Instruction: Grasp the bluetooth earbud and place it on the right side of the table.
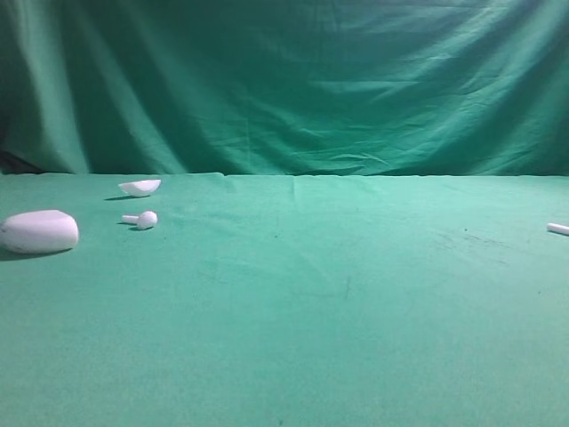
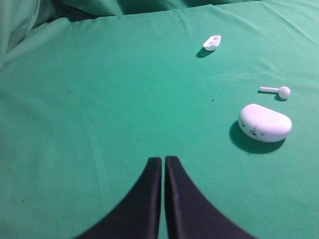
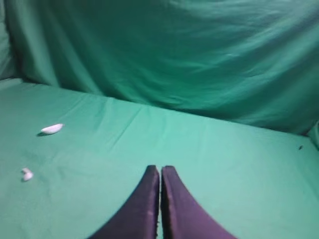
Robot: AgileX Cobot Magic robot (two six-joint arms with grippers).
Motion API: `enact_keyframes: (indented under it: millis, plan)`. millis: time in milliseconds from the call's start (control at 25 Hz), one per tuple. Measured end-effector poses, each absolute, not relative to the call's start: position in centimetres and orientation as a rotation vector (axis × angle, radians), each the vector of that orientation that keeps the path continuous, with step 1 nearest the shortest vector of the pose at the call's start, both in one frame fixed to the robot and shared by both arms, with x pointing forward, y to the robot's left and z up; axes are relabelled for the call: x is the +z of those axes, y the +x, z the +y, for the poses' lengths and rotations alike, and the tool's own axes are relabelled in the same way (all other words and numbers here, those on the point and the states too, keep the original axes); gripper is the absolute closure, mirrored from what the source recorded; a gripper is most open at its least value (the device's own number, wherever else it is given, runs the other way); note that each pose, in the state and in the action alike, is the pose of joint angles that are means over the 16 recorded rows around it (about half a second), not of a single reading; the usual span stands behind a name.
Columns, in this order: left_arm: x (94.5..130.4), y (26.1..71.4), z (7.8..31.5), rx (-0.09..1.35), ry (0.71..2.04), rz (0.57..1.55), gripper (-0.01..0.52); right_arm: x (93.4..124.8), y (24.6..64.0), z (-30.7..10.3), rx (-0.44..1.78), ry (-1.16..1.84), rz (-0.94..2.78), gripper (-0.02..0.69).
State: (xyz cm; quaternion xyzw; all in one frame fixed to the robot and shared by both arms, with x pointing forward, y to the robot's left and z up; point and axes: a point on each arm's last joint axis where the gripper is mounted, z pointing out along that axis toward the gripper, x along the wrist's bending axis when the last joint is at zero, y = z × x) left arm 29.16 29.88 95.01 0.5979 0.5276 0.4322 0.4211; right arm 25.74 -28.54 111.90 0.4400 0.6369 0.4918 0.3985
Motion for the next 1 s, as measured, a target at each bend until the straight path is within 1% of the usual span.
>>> enact_keyframes:
  millis: [200,480,640,800,1000]
  plan:
    - [95.0,29.2,29.9,1.083,1.498,1.322,0.514,108.5,26.7,-28.8,1.208,1.126,1.520,0.665]
    - [95.0,29.2,29.9,1.083,1.498,1.322,0.514,101.5,28.3,-29.1,1.182,1.206,1.439,0.665]
    - [95.0,29.2,29.9,1.083,1.498,1.322,0.514,98.3,28.9,-29.2,1.168,1.257,1.438,0.665]
    - [95.0,29.2,29.9,1.083,1.498,1.322,0.514,96.0,29.1,-29.2,1.148,1.311,1.470,0.665]
    - [95.0,29.2,29.9,1.083,1.498,1.322,0.514,94.8,29.1,-29.1,1.127,1.354,1.505,0.665]
